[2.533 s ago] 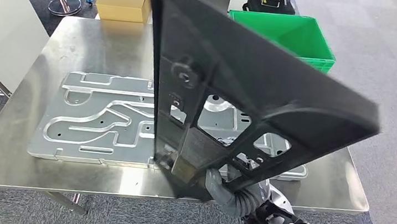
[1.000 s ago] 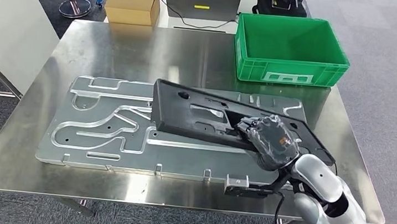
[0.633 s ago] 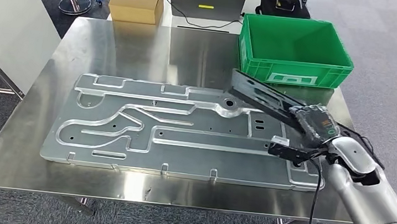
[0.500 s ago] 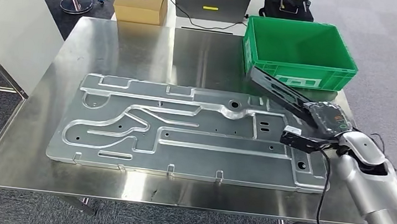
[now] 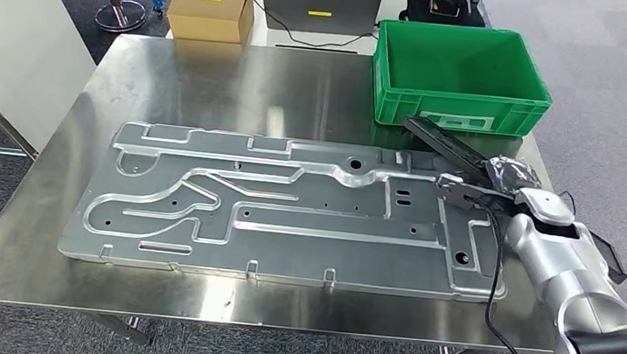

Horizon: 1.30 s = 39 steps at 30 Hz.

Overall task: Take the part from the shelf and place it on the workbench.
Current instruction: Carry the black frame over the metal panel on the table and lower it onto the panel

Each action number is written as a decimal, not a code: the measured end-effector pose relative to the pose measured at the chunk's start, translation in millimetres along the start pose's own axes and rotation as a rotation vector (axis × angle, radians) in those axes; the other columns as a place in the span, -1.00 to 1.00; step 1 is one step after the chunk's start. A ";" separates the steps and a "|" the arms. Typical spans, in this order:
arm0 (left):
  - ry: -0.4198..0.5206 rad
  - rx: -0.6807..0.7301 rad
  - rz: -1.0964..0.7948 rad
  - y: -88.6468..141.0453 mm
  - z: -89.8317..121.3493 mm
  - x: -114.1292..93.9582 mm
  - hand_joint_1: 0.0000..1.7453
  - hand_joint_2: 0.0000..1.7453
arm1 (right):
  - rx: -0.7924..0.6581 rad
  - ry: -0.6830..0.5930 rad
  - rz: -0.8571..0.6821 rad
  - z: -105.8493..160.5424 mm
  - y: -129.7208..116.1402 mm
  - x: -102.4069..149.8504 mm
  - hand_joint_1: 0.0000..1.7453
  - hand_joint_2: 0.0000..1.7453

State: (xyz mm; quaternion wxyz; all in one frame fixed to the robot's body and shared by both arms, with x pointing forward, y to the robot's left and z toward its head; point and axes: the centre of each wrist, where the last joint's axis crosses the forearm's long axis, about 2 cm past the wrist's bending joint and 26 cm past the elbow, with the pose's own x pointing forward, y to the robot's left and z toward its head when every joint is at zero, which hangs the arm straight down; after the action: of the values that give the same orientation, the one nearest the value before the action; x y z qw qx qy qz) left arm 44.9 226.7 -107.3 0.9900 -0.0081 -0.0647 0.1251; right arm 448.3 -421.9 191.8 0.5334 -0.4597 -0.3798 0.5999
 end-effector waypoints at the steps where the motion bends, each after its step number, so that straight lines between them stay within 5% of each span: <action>1: 0.002 0.000 -0.003 -0.2 0.0 0.6 -1.00 1.00 | 0.017 0.001 0.015 -2.3 -3.7 6.2 1.00 1.00; 14: 0.003 0.013 -0.021 -4.5 0.6 0.7 -1.00 1.00 | 0.110 -0.031 0.152 -12.1 -19.0 44.5 1.00 1.00; 21: 0.009 0.002 -0.027 -10.0 1.2 2.5 -1.00 1.00 | 0.153 -0.122 0.331 -15.9 -26.0 113.9 1.00 1.00; 39: 0.016 -0.012 -0.051 -14.5 1.6 7.6 -1.00 1.00 | -0.036 -0.371 0.300 -7.9 -39.4 200.0 1.00 1.00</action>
State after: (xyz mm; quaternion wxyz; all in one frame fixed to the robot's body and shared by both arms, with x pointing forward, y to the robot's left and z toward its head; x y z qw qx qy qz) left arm 55.6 214.6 -104.3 0.9933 -0.0133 -0.0576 0.0994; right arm 465.6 -218.7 197.6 0.3511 -0.4024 -0.4095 0.7397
